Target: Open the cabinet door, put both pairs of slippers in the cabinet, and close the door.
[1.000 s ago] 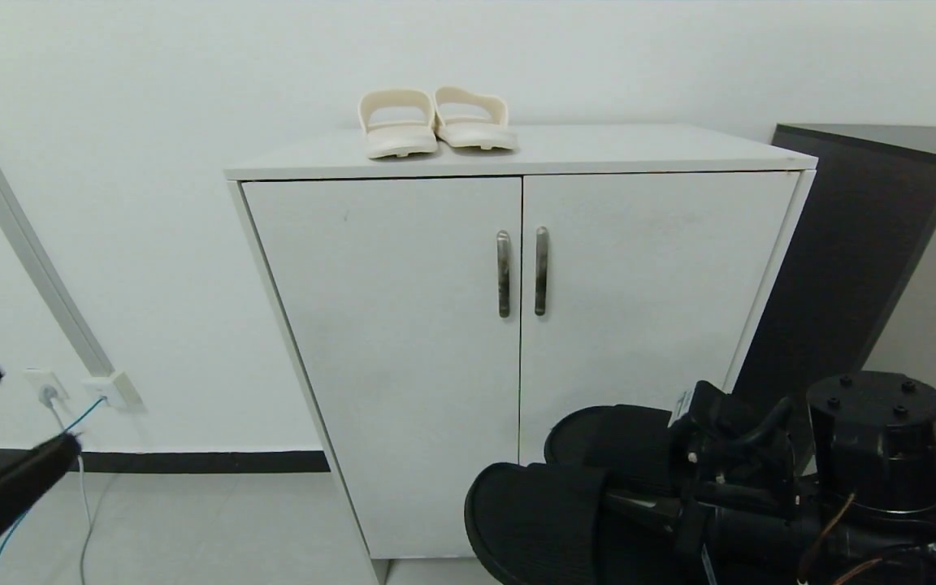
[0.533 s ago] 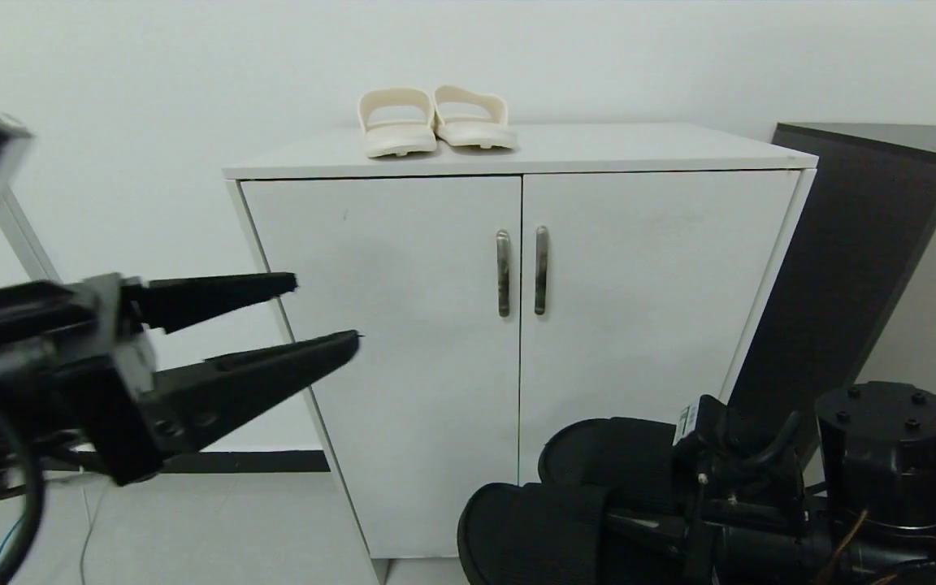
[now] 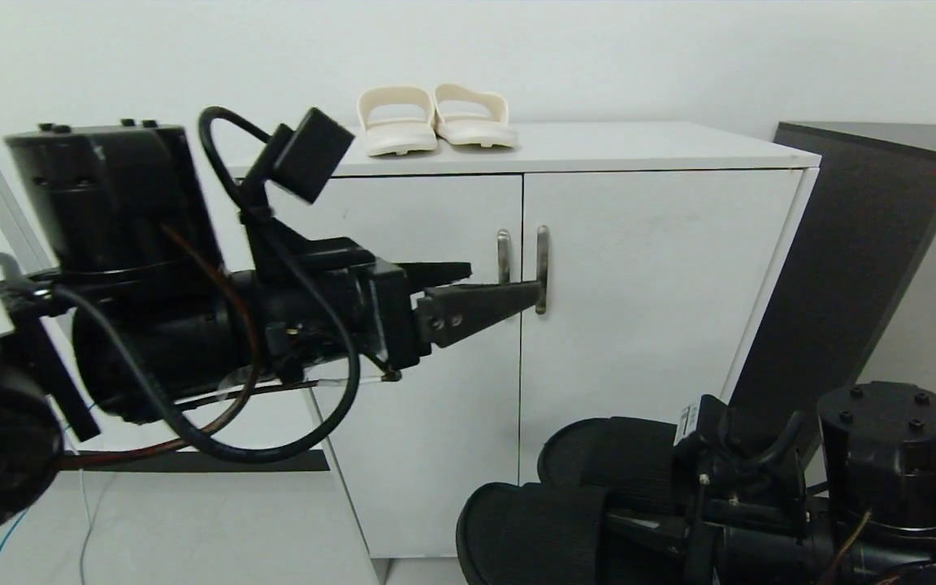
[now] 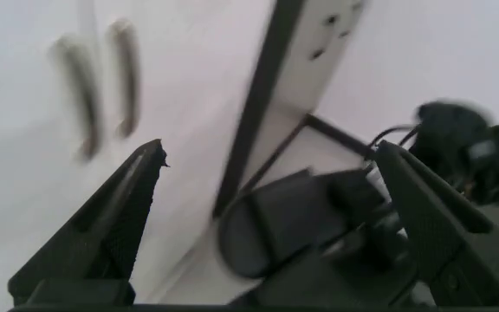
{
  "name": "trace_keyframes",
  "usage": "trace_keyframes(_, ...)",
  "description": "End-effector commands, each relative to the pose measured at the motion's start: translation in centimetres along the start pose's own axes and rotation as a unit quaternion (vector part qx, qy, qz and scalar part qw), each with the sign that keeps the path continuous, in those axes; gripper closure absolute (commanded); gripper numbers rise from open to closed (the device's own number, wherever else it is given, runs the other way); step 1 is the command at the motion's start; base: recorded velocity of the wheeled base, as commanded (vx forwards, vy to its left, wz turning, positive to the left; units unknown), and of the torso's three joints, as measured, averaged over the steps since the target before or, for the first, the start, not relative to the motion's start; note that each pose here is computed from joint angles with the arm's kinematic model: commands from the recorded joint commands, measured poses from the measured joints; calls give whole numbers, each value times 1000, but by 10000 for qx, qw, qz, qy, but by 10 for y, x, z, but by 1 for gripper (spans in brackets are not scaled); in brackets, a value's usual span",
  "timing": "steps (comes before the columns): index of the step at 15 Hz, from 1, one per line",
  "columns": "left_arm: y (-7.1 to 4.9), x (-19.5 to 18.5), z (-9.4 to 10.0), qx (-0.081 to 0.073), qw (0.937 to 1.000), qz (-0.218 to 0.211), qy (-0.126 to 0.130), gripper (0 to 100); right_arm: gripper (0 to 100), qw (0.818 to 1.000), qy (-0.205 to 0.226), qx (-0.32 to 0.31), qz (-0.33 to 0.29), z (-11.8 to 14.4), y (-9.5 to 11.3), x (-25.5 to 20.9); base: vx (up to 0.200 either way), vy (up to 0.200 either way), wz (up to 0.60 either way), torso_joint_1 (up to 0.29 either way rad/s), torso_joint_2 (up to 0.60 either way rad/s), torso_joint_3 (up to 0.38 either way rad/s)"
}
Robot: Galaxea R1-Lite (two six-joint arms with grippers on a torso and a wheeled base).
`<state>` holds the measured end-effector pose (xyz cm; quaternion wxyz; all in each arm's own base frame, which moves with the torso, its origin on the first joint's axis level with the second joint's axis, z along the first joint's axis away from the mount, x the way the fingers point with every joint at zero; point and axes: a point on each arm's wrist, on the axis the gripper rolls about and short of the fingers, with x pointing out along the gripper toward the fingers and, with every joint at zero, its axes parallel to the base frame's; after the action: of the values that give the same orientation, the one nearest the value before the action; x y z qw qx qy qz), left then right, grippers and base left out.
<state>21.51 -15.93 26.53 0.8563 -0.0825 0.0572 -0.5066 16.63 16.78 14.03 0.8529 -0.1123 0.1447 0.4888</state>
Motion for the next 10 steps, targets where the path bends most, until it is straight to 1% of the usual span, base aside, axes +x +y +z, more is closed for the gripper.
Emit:
trace_keyframes(1,9,36,-4,-241,9986,-426,193,0,100,10000,4,1,-3,0,0,0,0,0,0,0,0,0)
trace_keyframes(2,12,44,-3,-315,9978,-538,214,0,100,10000,-4,-1,-4,0,0,0,0,0,0,0,0,0)
trace_keyframes(3,17,55,-3,-434,9969,-611,232,0,100,10000,4,1,-3,0,0,1,0,0,0,0,0,0)
trace_keyframes(4,21,63,-5,-557,9960,-643,261,0,100,10000,11,3,-2,0,0,1,0,0,0,0,0,0)
trace_keyframes(5,26,71,-7,-629,9956,-636,284,0,100,10000,18,5,-1,-1,0,1,0,0,0,0,0,0)
trace_keyframes(6,28,75,-8,-648,9955,-634,291,0,100,10000,18,5,-1,-1,0,1,0,0,0,0,0,0)
trace_keyframes(9,34,82,-3,-642,9962,-557,191,0,100,10000,3,-12,11,0,1,0,0,0,0,0,0,0)
trace_keyframes(10,39,84,-3,-639,9970,-407,158,0,100,10000,3,-20,11,0,1,0,0,0,0,0,0,0)
